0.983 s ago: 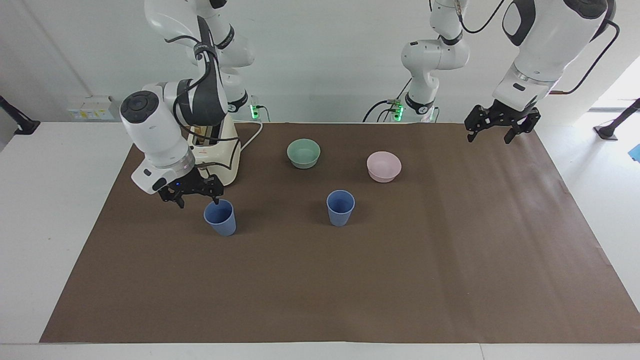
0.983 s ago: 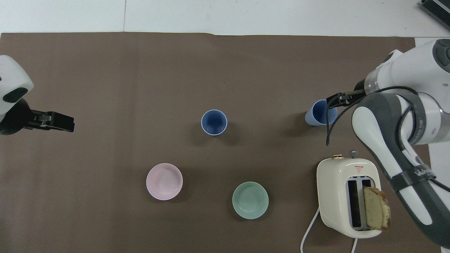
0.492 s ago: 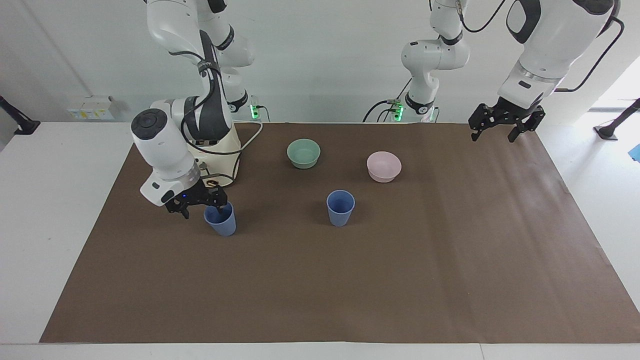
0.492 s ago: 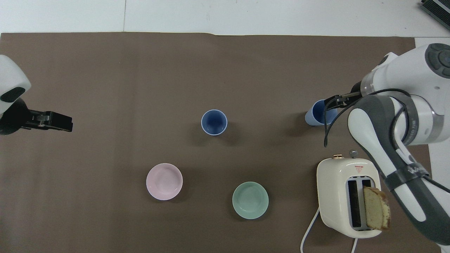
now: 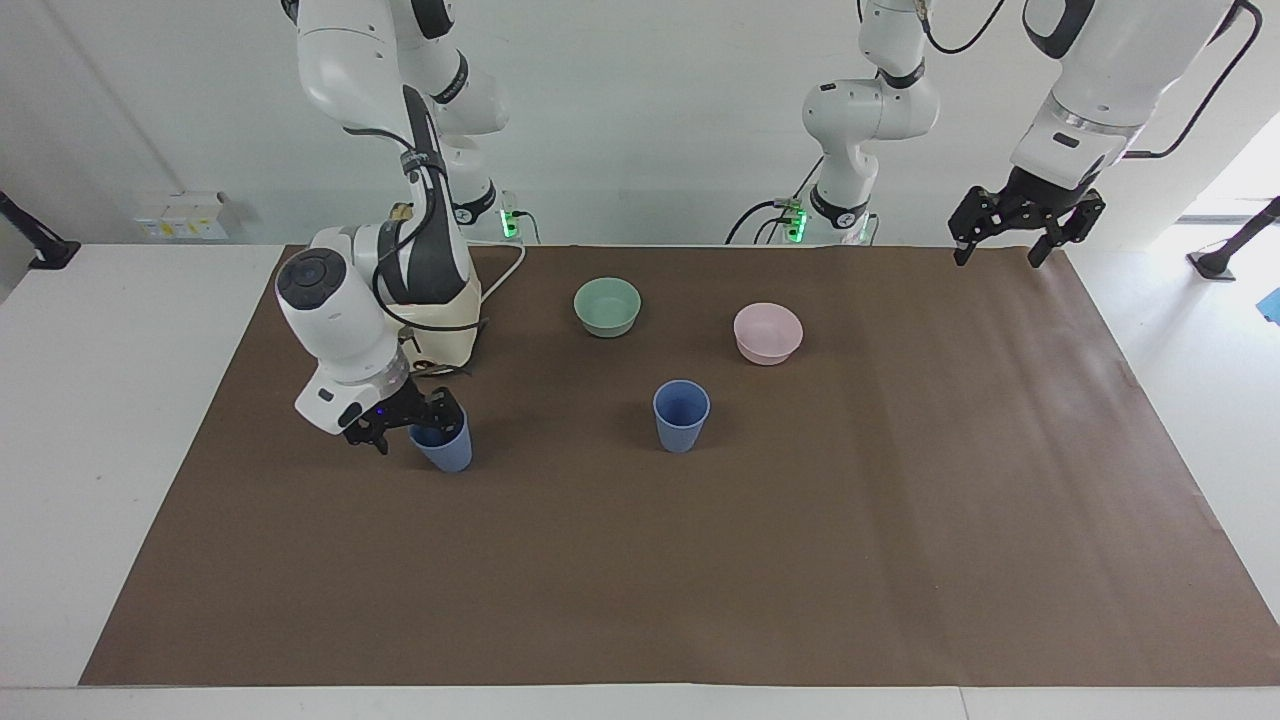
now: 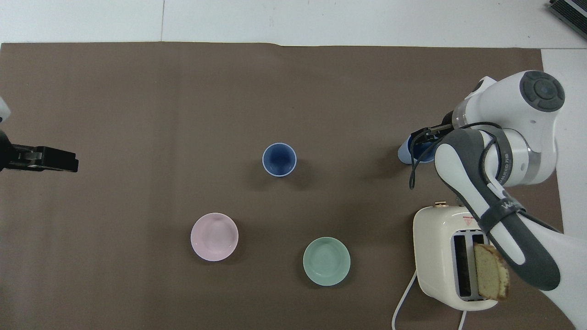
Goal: Stack blue cups with both arms
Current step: 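Lift the blue cup with the right gripper and carry it over the first cup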
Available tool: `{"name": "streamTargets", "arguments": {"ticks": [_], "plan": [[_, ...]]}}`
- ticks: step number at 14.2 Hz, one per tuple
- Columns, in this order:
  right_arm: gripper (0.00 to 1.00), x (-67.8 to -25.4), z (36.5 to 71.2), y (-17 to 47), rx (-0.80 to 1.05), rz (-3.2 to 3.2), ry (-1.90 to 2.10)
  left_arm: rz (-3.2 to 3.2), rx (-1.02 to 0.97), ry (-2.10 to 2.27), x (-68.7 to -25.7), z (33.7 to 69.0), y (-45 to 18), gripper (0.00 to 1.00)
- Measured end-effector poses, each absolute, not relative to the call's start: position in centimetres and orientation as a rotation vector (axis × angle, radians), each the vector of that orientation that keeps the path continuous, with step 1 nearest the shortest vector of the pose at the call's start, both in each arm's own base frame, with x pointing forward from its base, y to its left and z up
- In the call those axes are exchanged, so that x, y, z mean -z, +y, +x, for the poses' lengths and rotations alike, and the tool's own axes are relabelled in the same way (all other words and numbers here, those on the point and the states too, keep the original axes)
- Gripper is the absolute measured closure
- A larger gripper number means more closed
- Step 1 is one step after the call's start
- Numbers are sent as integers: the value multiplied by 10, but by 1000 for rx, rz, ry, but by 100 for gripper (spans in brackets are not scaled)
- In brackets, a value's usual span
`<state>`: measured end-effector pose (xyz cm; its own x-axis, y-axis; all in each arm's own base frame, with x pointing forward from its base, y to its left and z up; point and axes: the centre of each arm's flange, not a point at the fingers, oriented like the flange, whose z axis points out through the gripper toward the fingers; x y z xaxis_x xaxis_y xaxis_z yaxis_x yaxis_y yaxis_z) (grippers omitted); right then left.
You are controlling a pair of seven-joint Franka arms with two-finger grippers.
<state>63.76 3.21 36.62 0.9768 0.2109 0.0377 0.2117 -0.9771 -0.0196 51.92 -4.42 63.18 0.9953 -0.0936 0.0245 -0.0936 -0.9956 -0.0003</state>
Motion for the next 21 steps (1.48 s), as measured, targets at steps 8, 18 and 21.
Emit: {"name": "streamTargets", "arguments": {"ticks": [8,18,21], "plan": [[94,-372,638,35,57,-3094,-282,3137,-37,-147,-632,519,-44,0],[94,-490,633,150,-6,-3103,81,3137,-37,-147,-632,519,-44,0],[94,-512,616,224,44,-3081,199,3137,-37,-147,-632,519,-44,0]]}}
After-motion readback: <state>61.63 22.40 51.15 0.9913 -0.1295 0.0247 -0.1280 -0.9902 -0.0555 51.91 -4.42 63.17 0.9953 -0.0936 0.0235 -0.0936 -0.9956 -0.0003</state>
